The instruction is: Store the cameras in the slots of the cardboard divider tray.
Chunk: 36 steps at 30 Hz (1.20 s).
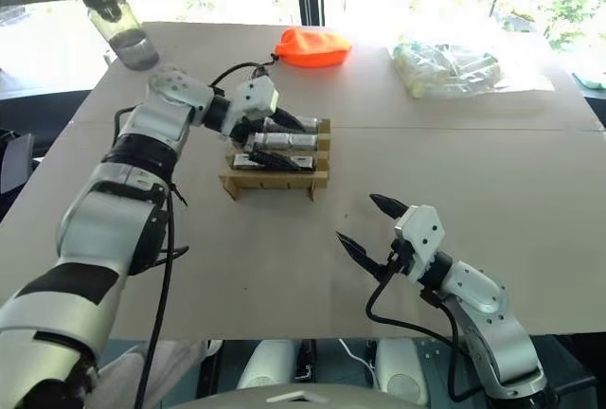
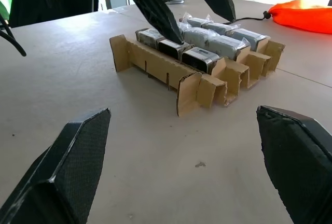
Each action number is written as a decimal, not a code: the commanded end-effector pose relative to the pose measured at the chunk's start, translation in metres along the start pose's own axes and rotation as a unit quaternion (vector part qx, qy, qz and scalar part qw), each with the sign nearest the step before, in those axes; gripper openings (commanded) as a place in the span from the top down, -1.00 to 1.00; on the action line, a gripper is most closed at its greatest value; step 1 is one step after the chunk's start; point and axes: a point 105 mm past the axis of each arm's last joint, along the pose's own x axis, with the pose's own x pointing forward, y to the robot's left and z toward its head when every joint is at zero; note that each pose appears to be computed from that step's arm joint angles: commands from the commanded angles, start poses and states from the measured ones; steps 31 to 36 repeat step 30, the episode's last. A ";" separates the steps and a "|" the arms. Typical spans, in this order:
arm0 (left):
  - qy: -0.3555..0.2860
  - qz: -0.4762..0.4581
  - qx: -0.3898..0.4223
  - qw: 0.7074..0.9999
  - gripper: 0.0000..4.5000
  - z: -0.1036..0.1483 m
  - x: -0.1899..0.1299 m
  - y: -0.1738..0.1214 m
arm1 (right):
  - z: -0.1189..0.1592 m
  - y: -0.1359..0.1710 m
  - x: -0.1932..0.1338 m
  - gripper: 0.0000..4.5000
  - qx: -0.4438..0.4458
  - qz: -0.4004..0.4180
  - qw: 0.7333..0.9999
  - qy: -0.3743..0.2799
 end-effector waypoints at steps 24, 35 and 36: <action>-0.119 0.305 -0.192 0.925 -0.99 -0.068 -0.020 -0.161 | -0.035 -0.070 -0.070 -1.00 0.020 0.010 0.998 0.062; -0.132 0.306 -0.208 0.919 -0.99 -0.078 0.000 -0.177 | -0.032 -0.077 -0.078 -1.00 0.000 0.013 0.998 0.060; -0.132 0.306 -0.208 0.919 -0.99 -0.078 0.000 -0.177 | -0.032 -0.077 -0.078 -1.00 0.000 0.013 0.998 0.060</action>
